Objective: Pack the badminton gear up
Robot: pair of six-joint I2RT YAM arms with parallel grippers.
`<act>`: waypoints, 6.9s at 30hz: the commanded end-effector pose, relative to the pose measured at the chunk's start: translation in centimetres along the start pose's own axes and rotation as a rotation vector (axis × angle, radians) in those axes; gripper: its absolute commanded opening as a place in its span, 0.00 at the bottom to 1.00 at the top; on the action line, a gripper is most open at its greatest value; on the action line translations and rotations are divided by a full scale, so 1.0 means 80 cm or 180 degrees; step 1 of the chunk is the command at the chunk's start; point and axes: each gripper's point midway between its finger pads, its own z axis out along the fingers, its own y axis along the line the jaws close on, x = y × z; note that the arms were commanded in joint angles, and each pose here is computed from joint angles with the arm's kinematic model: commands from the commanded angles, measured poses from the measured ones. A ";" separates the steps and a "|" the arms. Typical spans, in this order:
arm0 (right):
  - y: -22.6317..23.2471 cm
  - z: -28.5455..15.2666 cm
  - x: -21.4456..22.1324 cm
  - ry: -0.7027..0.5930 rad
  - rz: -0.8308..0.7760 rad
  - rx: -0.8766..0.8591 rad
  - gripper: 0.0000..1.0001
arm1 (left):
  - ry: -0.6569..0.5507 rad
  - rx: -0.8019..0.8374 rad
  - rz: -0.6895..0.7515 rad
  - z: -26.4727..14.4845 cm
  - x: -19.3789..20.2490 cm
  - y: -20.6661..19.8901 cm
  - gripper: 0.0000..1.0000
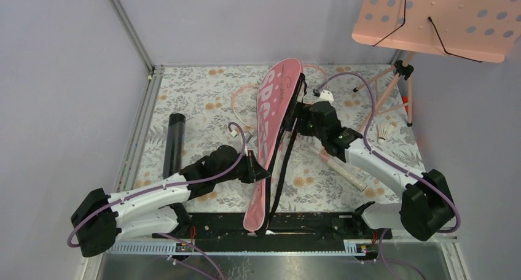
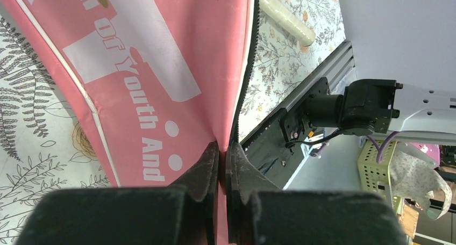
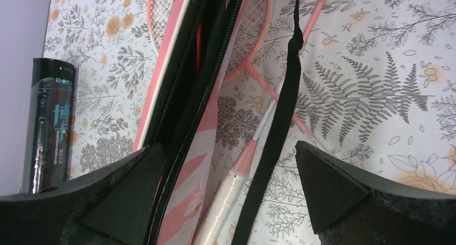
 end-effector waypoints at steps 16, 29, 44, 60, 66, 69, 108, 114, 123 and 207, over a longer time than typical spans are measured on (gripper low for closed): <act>0.090 0.036 0.019 0.0365 0.0398 -0.1118 0.17 | -0.0160 0.0397 0.0083 0.002 -0.021 -0.039 0.00; 0.097 -0.016 0.013 0.0414 0.0026 -0.0994 0.00 | -0.0539 -0.0465 0.0393 0.003 -0.080 -0.011 0.99; 0.100 -0.048 -0.001 0.0198 -0.0260 -0.0681 0.00 | -0.0693 -0.1322 0.0502 0.016 -0.122 0.021 0.95; 0.106 -0.056 -0.001 0.0150 -0.0420 -0.0853 0.00 | -0.0603 -0.1581 0.0423 0.026 -0.107 0.050 0.64; 0.106 -0.055 0.007 0.0203 -0.0466 -0.0899 0.00 | -0.0609 -0.1453 0.0392 0.048 -0.119 0.036 0.52; 0.101 -0.055 0.007 0.0212 -0.0538 -0.0848 0.00 | -0.0649 -0.1544 0.0380 0.047 -0.128 0.040 0.37; 0.154 -0.054 0.035 0.0672 -0.0899 -0.2411 0.99 | -0.1517 -0.2806 -0.0223 -0.149 -0.169 0.166 0.00; 0.042 -0.034 0.018 0.0351 -0.1163 -0.1330 1.00 | -0.1635 -0.2702 -0.0017 -0.155 -0.192 0.163 0.00; -0.085 -0.009 0.037 0.1335 -0.3039 -0.0357 1.00 | -0.1564 -0.2442 0.0069 -0.142 -0.209 0.165 0.00; -0.054 0.001 0.011 0.1550 -0.2281 0.0699 0.00 | -0.1713 -0.2679 -0.0201 -0.159 -0.226 0.193 0.00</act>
